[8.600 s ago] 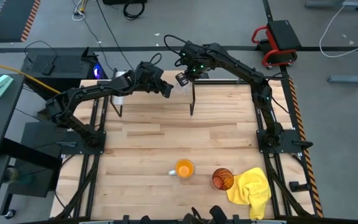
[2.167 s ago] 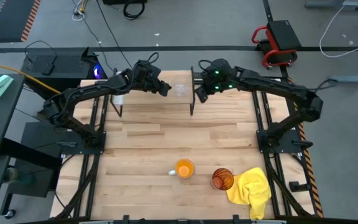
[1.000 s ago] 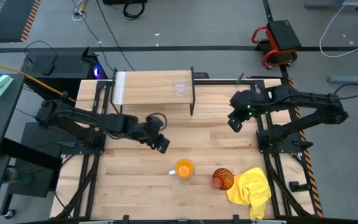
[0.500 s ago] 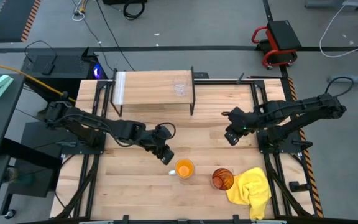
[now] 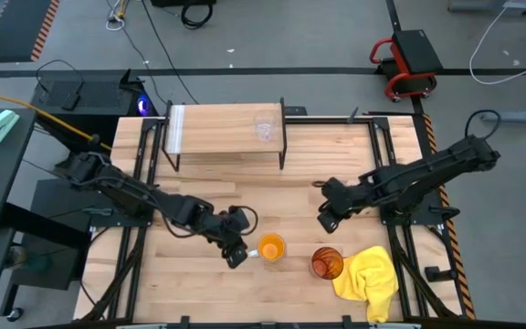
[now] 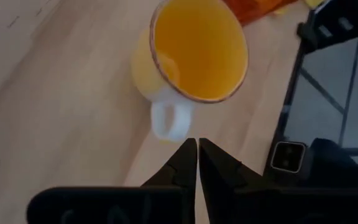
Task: Stack small to large cups/mugs on shelf
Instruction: Put the yellow mug on the shelf
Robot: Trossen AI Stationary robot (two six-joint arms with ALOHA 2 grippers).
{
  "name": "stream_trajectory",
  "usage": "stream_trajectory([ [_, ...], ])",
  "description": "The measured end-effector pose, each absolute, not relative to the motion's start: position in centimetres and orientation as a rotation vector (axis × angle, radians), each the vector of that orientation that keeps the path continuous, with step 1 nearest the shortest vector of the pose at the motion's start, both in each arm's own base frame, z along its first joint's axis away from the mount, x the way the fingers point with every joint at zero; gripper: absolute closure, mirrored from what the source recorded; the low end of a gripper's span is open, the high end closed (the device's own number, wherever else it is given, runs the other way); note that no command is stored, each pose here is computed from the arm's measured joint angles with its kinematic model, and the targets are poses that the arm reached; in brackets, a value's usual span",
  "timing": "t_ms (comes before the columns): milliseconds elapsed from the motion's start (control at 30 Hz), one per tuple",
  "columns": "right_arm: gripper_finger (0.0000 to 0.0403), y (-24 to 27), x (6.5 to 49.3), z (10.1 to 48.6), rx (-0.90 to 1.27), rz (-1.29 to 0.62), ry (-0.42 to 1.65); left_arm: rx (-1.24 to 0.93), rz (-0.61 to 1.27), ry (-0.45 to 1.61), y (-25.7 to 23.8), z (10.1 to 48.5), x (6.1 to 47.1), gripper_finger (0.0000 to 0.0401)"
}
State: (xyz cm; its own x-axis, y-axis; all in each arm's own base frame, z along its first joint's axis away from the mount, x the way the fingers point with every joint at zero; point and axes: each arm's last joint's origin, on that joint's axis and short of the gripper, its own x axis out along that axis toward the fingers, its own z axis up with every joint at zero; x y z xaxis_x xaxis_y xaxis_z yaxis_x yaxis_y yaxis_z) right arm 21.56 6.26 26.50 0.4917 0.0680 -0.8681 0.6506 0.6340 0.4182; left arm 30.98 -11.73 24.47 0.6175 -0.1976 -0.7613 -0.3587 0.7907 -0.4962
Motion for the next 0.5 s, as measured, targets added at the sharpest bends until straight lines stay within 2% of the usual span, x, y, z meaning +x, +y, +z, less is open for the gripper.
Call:
stream_trajectory([
  [267,0.0397,6.7,23.0,24.6,0.715,-0.381,1.103,-0.780,0.139,0.833,-11.0,23.7,32.9,0.0374],
  [500,0.0390,6.7,23.2,24.4,0.646,-0.374,1.099,-0.833,0.210,0.797,-8.8,23.7,33.6,0.0380],
])
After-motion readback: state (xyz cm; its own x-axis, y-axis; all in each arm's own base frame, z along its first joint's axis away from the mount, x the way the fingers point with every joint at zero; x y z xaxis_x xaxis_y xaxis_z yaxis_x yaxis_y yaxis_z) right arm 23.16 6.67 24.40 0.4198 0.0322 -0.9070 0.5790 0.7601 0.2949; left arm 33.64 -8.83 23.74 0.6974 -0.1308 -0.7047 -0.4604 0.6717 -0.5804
